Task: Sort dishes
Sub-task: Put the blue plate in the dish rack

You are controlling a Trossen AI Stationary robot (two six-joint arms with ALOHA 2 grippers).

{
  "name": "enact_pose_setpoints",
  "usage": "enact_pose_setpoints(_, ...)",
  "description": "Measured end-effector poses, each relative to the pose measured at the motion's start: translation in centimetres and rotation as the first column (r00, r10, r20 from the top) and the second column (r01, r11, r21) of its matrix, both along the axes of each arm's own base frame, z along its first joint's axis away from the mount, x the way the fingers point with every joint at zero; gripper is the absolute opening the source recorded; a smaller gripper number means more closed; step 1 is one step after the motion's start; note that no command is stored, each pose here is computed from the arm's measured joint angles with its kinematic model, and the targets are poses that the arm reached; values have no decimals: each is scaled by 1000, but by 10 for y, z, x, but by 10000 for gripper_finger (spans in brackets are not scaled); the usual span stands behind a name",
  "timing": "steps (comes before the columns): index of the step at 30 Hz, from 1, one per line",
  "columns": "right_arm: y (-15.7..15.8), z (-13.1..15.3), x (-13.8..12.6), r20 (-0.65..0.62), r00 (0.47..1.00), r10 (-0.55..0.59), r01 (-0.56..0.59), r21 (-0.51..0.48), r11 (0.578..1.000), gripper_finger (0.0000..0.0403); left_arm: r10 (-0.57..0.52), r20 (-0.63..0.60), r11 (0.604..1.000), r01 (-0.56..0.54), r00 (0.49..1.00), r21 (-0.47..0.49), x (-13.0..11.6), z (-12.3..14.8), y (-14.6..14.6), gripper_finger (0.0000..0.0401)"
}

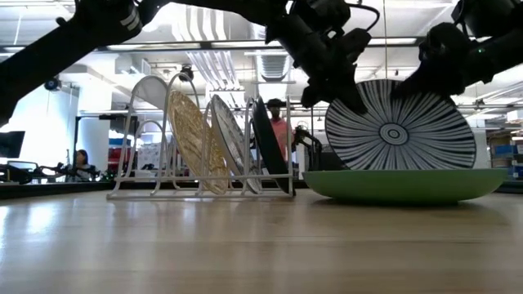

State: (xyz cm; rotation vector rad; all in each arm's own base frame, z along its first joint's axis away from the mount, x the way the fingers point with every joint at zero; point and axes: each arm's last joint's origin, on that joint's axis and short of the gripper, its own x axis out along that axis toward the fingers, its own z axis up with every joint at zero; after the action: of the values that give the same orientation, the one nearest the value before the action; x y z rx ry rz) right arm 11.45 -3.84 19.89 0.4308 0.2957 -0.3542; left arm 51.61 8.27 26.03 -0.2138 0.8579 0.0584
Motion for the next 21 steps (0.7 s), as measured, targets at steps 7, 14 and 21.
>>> enact_pose_setpoints(7, 1, 31, -2, 75, 997, 6, -5, -19, 1000, 173, 24, -11, 999, -23, 1000, 41, -4, 10, -8, 5)
enact_pose_setpoints(14, 5, 72, -13, 72, 997, 27, -22, -69, 997, 187, 42, 26, 992, -45, 999, 116, -12, 35, -23, 3)
enact_pose_setpoints(21, 10, 106, -29, 125, 992, 24, -10, -107, 994, 187, 9, 100, 990, -24, 995, 142, -21, 64, -51, 2)
